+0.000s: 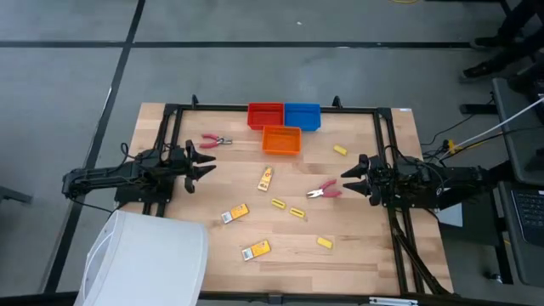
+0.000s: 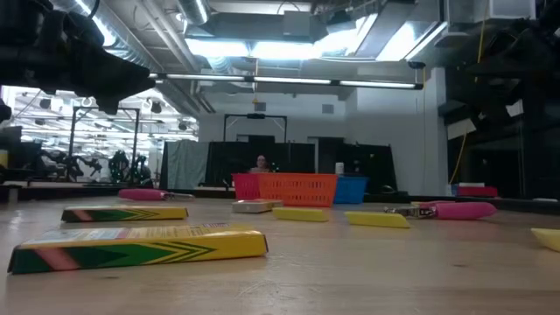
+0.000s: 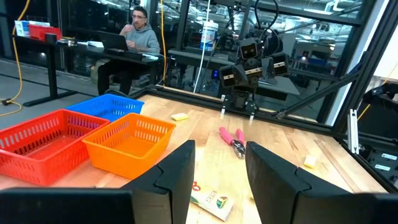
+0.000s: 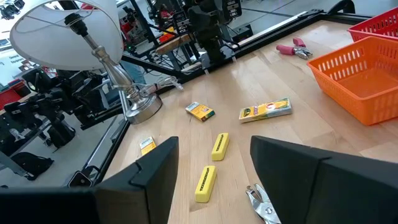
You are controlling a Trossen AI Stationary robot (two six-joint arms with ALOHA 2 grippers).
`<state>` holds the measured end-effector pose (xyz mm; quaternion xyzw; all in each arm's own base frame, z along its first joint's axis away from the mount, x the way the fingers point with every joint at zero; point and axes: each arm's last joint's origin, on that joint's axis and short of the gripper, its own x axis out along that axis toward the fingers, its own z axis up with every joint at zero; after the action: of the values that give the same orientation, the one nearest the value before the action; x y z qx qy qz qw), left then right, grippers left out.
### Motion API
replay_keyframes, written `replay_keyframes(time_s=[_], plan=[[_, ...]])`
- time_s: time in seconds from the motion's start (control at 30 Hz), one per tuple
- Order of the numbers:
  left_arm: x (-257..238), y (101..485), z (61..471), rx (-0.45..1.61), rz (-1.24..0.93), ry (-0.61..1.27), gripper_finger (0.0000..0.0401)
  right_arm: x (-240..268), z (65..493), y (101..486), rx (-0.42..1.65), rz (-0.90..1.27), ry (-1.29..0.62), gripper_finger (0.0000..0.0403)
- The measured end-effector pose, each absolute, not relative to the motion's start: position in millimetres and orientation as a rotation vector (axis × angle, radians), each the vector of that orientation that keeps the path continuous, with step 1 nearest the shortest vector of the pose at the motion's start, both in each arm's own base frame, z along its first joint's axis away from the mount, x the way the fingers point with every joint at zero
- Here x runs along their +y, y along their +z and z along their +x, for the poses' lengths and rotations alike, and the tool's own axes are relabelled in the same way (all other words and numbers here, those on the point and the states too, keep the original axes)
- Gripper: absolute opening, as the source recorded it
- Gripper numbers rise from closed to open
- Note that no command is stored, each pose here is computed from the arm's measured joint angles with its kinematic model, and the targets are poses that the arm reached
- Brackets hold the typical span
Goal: Pick & Place School Supplies
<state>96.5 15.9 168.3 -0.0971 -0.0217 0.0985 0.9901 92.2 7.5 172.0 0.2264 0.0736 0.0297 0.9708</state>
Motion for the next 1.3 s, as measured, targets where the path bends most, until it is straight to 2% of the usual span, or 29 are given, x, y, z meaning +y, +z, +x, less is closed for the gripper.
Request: replay_keyframes(time_s=[0.07, 0.2, 0.33, 0.5, 0.57, 0.7, 0.87, 1.07, 1.13, 1.23, 1.3], plan=[[16, 168, 96, -0.044, -0.195, 0.198, 0.0139, 7, 92, 172, 0.145, 0.451, 0.045, 0.0205], [16, 168, 96, -0.044, -0.195, 0.198, 0.0139, 2, 93, 175, 0.072, 0.453, -0.133, 0.0205], [16, 168, 96, -0.044, -0.195, 0.197, 0.0139, -1, 92, 181, -0.030, 0.604, -0.225, 0.0205], [16, 168, 96, -0.044, -0.195, 0.197, 0.0139, 1, 93, 180, -0.032, 0.970, -0.159, 0.0205], [16, 168, 96, -0.043, -0.195, 0.197, 0.0139, 2, 94, 179, -0.002, 1.044, -0.126, 0.0205], [16, 168, 96, -0.044, -0.195, 0.198, 0.0139, 4, 95, 183, -0.010, 1.101, -0.048, 0.0205], [16, 168, 96, -0.044, -0.195, 0.198, 0.0139, 3, 92, 207, -0.244, 1.083, 0.054, 0.0205], [17, 170, 96, -0.070, -0.199, 0.245, 0.0139, 0, 90, 213, -0.371, 1.091, -0.036, 0.0205], [18, 176, 95, -0.141, -0.278, 0.260, 0.0139, 0, 90, 213, -0.397, 1.095, -0.079, 0.0205], [18, 184, 94, -0.263, -0.532, 0.218, 0.0139, -1, 89, 213, -0.424, 1.107, -0.119, 0.0205], [18, 190, 93, -0.338, -0.595, 0.221, 0.0139, 0, 89, 214, -0.430, 1.112, -0.119, 0.0205]])
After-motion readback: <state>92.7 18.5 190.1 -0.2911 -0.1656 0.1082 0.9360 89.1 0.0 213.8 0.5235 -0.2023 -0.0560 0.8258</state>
